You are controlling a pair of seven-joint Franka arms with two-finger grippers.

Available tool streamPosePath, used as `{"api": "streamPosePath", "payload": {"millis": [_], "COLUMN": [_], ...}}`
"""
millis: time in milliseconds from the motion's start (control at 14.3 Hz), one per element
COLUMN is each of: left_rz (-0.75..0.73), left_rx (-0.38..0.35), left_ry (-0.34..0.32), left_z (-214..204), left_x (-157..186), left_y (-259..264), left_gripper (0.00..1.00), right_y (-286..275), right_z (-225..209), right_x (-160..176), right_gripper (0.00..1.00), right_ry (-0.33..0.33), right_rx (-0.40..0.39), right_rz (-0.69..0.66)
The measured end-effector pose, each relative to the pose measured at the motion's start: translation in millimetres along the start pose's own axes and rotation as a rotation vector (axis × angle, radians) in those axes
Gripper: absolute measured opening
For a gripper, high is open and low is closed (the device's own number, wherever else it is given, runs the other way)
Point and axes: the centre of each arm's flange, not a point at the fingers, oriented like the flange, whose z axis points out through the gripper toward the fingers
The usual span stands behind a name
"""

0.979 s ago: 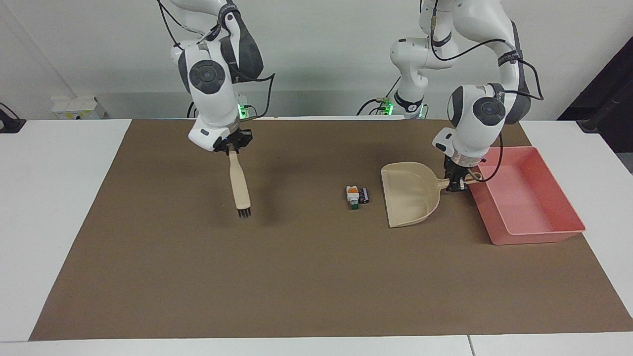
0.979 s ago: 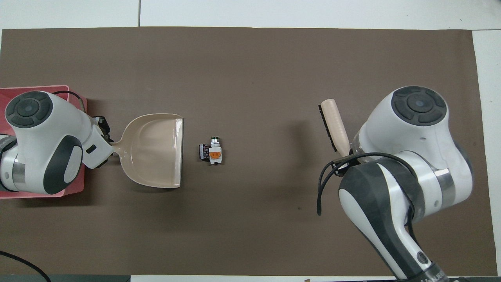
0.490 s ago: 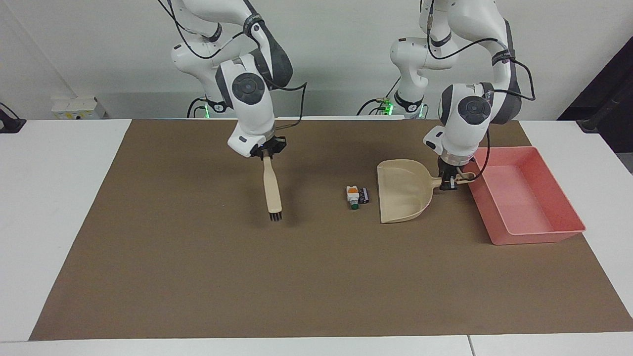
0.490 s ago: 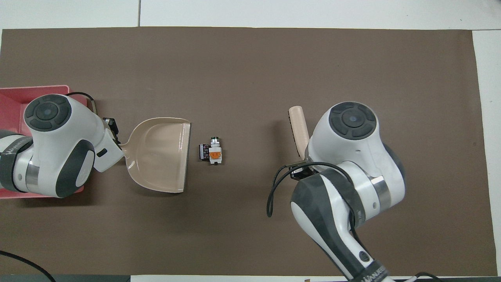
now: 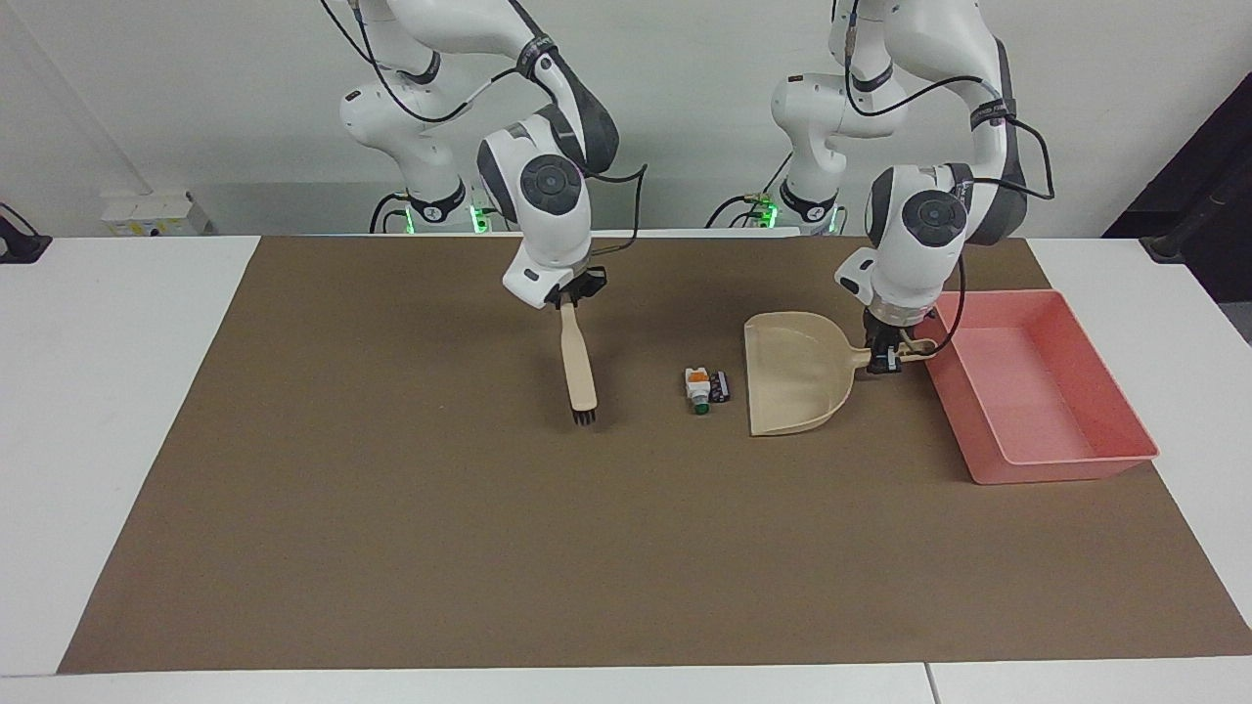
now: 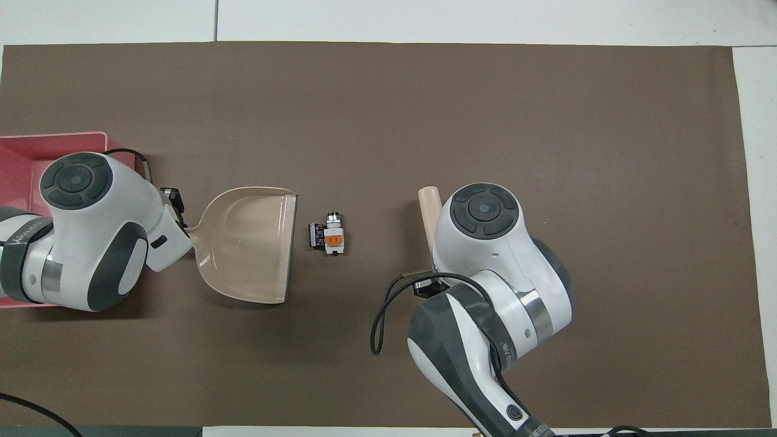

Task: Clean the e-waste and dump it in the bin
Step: 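Lower the brush behind the electronic part with the right gripper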

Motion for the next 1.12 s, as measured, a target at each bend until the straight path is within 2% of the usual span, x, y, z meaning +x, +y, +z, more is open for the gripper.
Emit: {"api": "streamPosePath", "payload": {"millis": [210,559,769,1119], "left_rz": [0.0,0.0,0.0,0.0], "left_rx": [-0.001,-0.002,-0.002,-0.002], "left_ry": [0.0,0.0,0.0,0.0], "left_z": [1,1,1,1], "left_x": [0,0,0,0], "left_y": [1,1,1,1], "left_gripper": [0.33,0.33,0.33,0.33], "right_y": [-29,-75,-86,-109], "right_z": [15,35,37,51], "right_x": [3,11,13,9], "right_gripper": [0.26,0.26,0.26,0.26], "right_ry": [0.037,0.028,0.022,0.024], "right_rx": [0.011,0.015,0.057,0.081], "right_rz": [0.012,0.041,0.057,0.074]}}
